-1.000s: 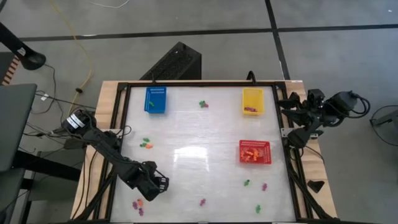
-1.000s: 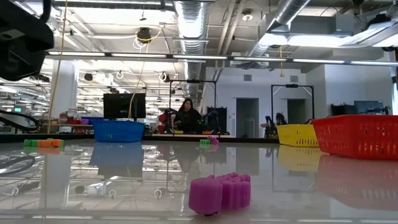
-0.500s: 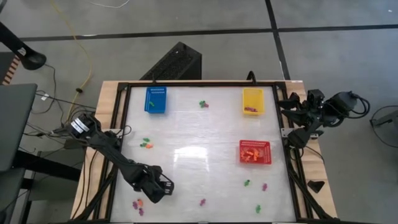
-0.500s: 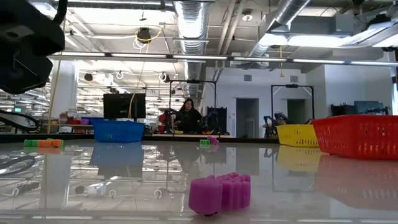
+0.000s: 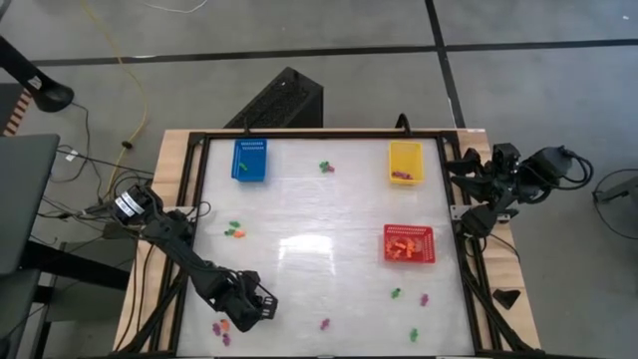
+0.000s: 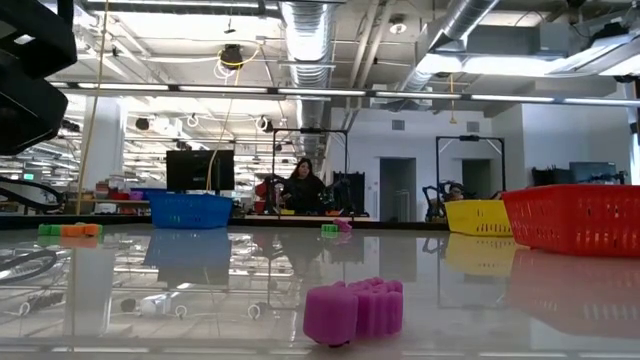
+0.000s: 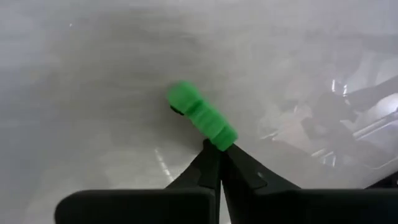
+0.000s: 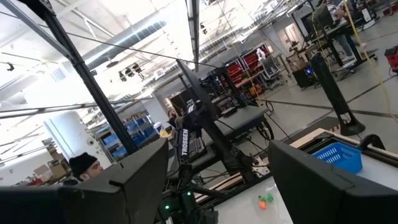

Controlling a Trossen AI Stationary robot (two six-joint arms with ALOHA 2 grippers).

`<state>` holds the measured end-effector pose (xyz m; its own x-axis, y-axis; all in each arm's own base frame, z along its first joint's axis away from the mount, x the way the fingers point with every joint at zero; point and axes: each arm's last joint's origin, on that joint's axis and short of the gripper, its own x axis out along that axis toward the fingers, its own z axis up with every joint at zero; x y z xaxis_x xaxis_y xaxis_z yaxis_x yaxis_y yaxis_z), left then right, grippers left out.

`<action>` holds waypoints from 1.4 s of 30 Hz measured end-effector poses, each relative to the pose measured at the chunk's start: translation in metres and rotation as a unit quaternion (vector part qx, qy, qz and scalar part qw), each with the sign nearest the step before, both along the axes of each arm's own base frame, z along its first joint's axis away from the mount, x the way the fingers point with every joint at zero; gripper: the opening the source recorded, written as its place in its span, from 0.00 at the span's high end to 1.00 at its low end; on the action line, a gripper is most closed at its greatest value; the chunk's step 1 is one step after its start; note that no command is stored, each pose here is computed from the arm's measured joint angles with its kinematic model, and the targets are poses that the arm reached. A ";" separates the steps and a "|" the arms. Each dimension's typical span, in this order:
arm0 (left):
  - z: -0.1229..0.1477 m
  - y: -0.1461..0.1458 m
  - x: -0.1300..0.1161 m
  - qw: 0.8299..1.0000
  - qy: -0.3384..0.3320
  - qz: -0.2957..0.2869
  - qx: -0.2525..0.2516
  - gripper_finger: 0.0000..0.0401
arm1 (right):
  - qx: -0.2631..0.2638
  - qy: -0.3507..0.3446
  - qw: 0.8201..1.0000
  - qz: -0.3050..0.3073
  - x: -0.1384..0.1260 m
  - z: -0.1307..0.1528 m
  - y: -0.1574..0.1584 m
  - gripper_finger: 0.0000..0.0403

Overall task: Sort Halloween decoration
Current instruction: Put the green skeleton toy into the blue bin

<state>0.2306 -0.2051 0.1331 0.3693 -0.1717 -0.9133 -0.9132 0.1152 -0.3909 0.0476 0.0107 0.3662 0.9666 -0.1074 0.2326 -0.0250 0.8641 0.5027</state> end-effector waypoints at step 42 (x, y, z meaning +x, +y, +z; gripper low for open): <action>0.056 0.060 -0.023 0.740 -0.015 -0.590 0.321 0.58 | 0.016 0.007 1.000 0.002 0.000 -0.002 0.000 0.24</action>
<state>0.2074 -0.1453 0.1895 0.3292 0.0757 -0.9412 -0.0197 0.9971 0.0733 0.0480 0.0108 0.3642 0.9704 -0.1101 0.2151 -0.0216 0.8472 0.5308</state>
